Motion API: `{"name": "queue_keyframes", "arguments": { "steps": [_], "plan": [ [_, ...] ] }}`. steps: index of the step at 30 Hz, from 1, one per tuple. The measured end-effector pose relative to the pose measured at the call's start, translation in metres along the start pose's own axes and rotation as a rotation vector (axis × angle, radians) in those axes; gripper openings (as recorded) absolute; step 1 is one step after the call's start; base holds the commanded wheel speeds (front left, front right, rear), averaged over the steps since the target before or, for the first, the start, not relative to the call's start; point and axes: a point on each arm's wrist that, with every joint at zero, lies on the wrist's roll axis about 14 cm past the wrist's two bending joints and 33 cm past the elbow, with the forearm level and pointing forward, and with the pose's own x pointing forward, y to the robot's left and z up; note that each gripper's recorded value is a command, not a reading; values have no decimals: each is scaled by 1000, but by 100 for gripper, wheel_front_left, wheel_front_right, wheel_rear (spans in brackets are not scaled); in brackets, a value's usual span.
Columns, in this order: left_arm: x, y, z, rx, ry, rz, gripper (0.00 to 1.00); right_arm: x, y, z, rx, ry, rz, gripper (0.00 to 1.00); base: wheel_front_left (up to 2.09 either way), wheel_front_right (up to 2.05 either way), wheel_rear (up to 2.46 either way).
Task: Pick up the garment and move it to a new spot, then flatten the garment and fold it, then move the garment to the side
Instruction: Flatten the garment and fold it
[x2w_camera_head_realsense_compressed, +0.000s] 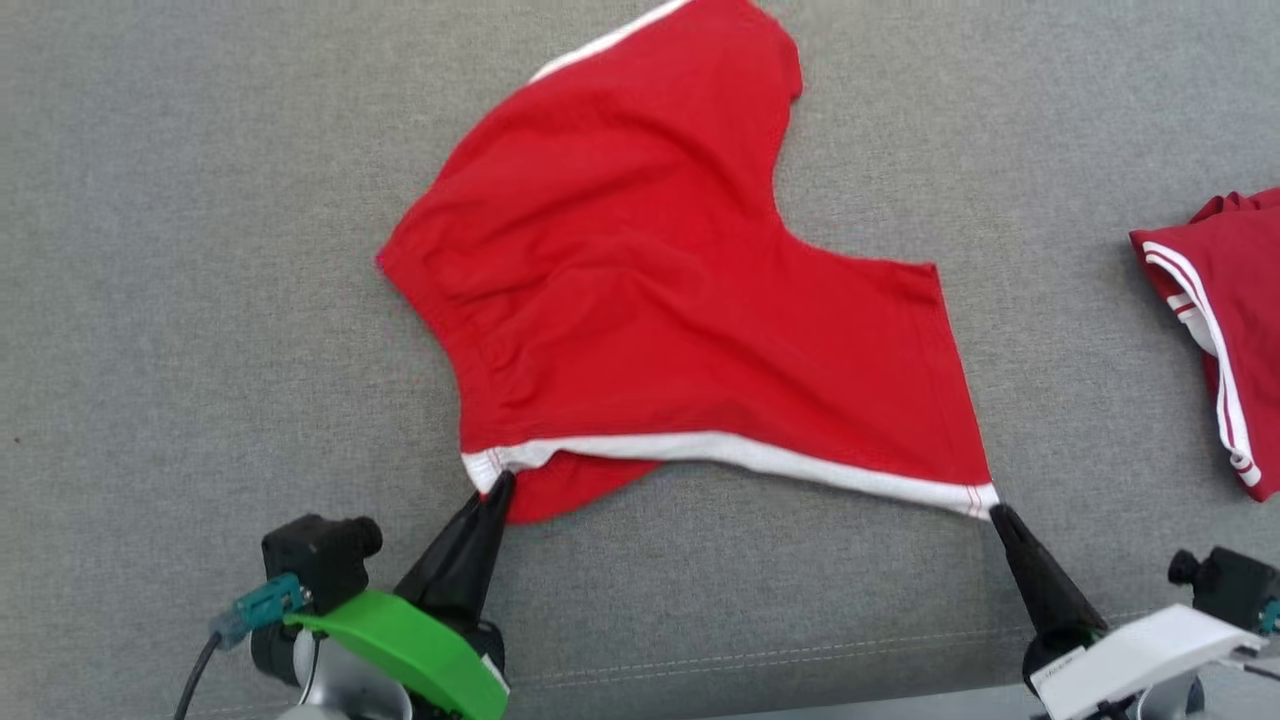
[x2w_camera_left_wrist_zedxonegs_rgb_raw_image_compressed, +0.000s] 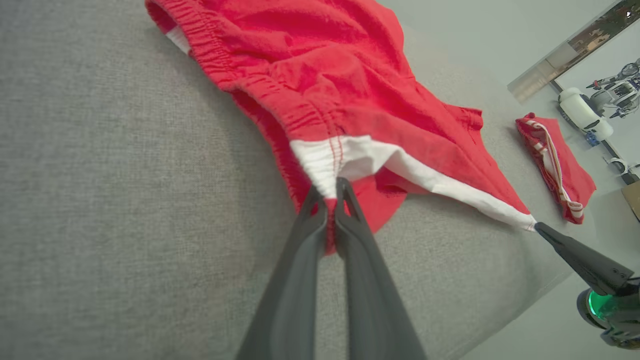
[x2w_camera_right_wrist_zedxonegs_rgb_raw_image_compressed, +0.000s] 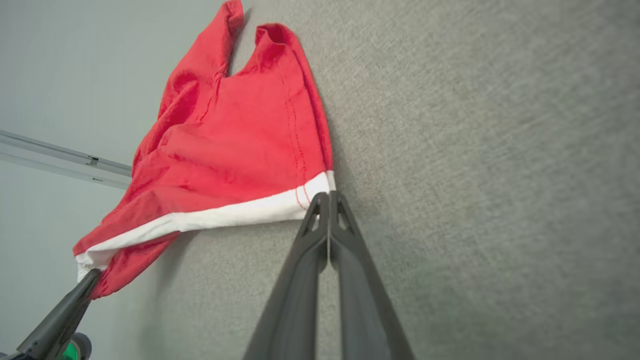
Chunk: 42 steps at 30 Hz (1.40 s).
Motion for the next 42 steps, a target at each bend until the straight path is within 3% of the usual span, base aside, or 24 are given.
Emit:
{"name": "queue_keyframes", "arguments": {
  "steps": [10,13,17,24,29,36,42],
  "plan": [
    [-53,3,-34,-33,213,37,0,-68,-16,-22,24,110,-111,0,0,0,0],
    [-63,-3,-42,-46,266,24,0,-79,-17,-13,10,92,-136,0,0,0,0],
    [-61,-2,-28,-33,225,31,0,-73,-7,18,-38,-3,-123,0,0,0,0],
    [-43,-6,12,11,70,21,0,-30,29,77,-183,-143,-12,0,0,0,0],
    [-27,3,43,29,-62,66,0,15,76,110,-280,-204,128,0,0,0,0],
    [3,16,77,37,-194,110,0,89,126,120,-413,-152,272,0,0,0,0],
    [17,28,81,25,-226,144,0,148,146,115,-477,-85,317,0,0,0,0]
  ]
}}
